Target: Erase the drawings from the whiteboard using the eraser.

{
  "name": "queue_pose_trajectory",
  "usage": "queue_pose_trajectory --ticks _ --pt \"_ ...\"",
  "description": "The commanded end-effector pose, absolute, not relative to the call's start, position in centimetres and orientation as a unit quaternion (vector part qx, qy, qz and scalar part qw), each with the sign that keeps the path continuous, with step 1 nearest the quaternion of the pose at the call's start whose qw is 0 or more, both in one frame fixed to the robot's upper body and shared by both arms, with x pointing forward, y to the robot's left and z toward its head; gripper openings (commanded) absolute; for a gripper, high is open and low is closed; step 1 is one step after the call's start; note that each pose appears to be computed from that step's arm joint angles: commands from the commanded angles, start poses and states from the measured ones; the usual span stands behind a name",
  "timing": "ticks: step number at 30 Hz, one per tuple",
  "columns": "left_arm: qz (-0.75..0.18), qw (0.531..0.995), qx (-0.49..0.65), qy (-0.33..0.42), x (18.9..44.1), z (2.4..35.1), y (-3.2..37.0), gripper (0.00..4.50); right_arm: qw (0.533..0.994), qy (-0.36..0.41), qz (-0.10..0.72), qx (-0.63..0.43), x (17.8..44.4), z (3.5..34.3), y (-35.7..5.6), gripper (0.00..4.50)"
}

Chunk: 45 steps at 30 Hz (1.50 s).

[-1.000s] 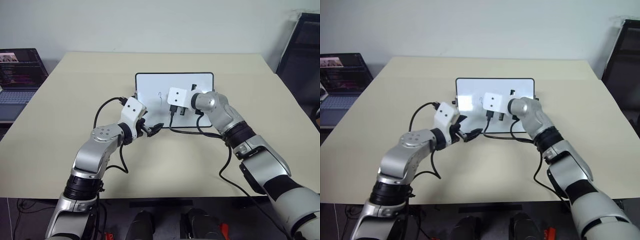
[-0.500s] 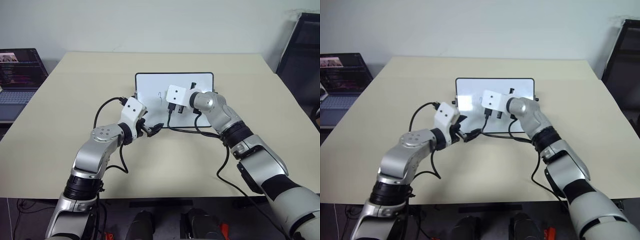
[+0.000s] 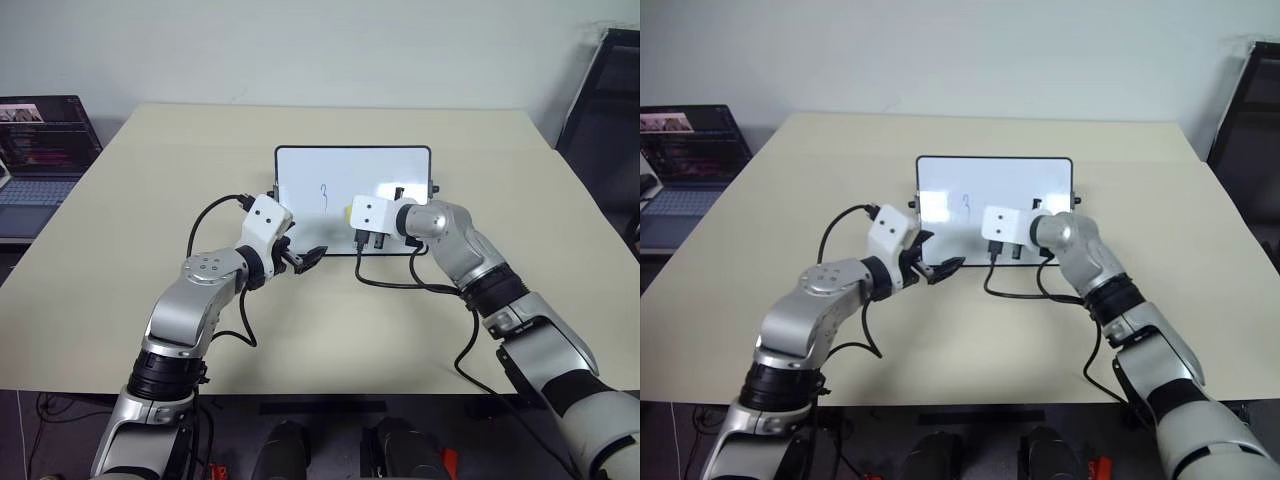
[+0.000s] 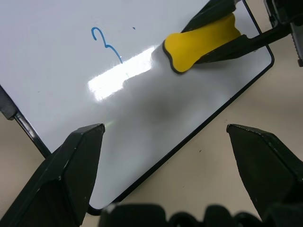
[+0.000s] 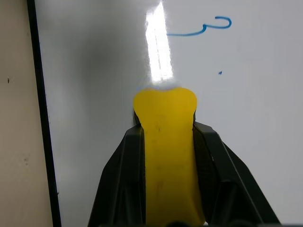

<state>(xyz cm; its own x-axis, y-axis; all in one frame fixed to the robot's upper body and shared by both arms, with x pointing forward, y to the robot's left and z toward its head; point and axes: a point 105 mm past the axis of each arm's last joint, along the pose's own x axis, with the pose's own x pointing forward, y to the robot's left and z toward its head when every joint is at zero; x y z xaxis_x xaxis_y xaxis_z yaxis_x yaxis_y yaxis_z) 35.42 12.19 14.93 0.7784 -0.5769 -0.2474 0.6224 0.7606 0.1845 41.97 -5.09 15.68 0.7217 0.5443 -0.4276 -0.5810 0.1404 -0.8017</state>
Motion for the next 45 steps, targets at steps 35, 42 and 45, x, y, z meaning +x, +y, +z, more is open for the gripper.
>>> queue_pose_trajectory --ticks 35,42,45 --pt "-0.318 0.937 0.132 0.067 35.4 16.0 12.2 4.50 0.797 0.050 0.328 -0.504 44.2 16.5 -7.7 1.01" --pt "-0.302 0.943 0.126 0.062 35.9 16.0 12.7 4.50 0.839 0.015 0.362 -0.406 41.5 18.4 -7.3 1.01" --pt "-0.259 0.959 0.105 0.043 36.4 16.8 14.2 4.50 0.857 -0.030 0.377 -0.351 39.7 20.6 -6.2 1.01"
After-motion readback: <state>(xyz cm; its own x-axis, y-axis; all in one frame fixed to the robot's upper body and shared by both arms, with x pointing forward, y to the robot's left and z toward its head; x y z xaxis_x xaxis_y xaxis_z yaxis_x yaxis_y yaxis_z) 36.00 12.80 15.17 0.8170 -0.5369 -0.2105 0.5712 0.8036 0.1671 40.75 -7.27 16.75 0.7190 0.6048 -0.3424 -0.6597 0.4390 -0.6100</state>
